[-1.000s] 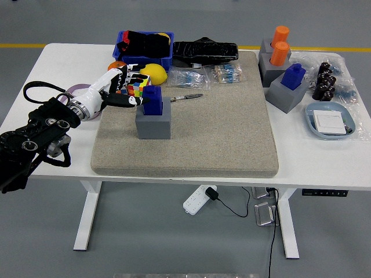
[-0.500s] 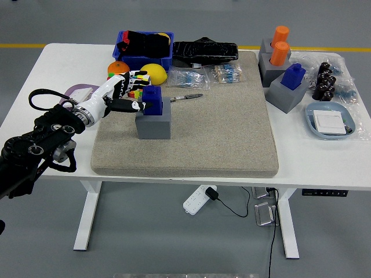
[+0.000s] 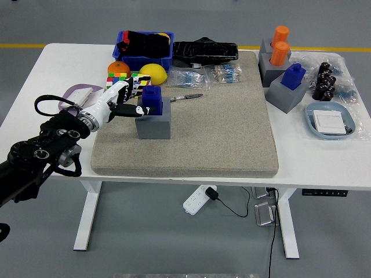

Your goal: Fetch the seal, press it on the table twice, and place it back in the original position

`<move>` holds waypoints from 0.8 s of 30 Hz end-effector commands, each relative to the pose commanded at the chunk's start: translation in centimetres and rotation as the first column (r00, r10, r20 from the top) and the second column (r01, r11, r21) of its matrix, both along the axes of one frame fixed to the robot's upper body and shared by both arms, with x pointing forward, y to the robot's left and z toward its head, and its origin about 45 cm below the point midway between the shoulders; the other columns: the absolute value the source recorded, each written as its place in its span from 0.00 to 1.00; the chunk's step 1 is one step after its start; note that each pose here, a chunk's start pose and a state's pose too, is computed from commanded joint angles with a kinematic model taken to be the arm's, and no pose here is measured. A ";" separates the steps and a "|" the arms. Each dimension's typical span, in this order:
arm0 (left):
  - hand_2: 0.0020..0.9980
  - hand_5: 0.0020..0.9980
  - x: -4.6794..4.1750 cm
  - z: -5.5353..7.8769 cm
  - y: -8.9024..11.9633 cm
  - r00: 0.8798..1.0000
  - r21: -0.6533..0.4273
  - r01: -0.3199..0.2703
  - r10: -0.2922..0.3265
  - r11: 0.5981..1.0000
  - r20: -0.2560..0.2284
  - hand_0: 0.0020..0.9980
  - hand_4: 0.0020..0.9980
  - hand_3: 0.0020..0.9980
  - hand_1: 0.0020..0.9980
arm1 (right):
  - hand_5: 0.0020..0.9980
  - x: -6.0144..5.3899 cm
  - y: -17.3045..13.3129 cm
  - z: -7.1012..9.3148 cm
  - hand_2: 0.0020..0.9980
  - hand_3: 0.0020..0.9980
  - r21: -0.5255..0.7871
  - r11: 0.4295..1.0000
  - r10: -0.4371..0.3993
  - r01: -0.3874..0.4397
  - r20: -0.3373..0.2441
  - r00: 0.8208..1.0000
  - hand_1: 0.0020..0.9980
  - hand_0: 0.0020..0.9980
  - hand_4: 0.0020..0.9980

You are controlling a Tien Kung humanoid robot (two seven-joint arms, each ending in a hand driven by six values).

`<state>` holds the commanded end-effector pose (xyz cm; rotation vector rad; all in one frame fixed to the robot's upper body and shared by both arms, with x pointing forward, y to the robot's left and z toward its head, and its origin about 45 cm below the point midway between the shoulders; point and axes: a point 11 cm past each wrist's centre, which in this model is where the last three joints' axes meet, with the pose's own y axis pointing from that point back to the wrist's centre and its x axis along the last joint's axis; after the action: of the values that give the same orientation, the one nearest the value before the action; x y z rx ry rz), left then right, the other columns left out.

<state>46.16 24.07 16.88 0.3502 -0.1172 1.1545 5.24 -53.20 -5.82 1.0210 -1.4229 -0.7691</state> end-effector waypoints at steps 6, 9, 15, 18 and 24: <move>0.67 0.00 0.20 -0.1 0.0 1.000 0.029 -0.011 0.011 1.000 0.007 0.90 0.81 0.87 0.74 | 0.49 0.1 0.0 0.0 0.67 0.62 -0.001 1.000 0.002 -0.002 0.001 1.000 0.68 0.76 0.77; 0.57 0.00 0.27 -0.1 0.0 1.000 0.038 -0.018 0.017 0.999 0.007 0.88 0.68 0.86 0.69 | 0.49 0.1 0.0 0.0 0.67 0.62 0.000 1.000 0.002 -0.002 0.001 1.000 0.68 0.76 0.77; 0.52 0.00 0.34 -0.2 -0.1 1.000 0.054 -0.023 0.022 0.998 0.015 0.87 0.63 0.84 0.61 | 0.49 0.0 0.1 -0.1 0.67 0.62 0.001 1.000 0.003 -0.003 -0.002 1.000 0.68 0.76 0.77; 0.52 0.00 0.43 -0.1 -0.2 0.999 0.058 -0.028 0.027 0.998 0.023 0.87 0.63 0.84 0.61 | 0.49 0.1 0.1 -0.1 0.67 0.62 0.002 1.000 0.004 -0.004 0.000 1.000 0.68 0.76 0.77; 0.44 0.00 0.61 0.3 -0.3 0.998 0.044 -0.045 0.043 0.998 0.046 0.85 0.55 0.82 0.53 | 0.49 0.1 0.0 0.0 0.67 0.62 -0.001 1.000 0.003 -0.003 0.002 1.000 0.68 0.76 0.77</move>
<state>46.77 23.78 17.15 0.3688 -0.1757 1.2047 5.36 -53.17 -5.82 1.0233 -1.4226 -0.7656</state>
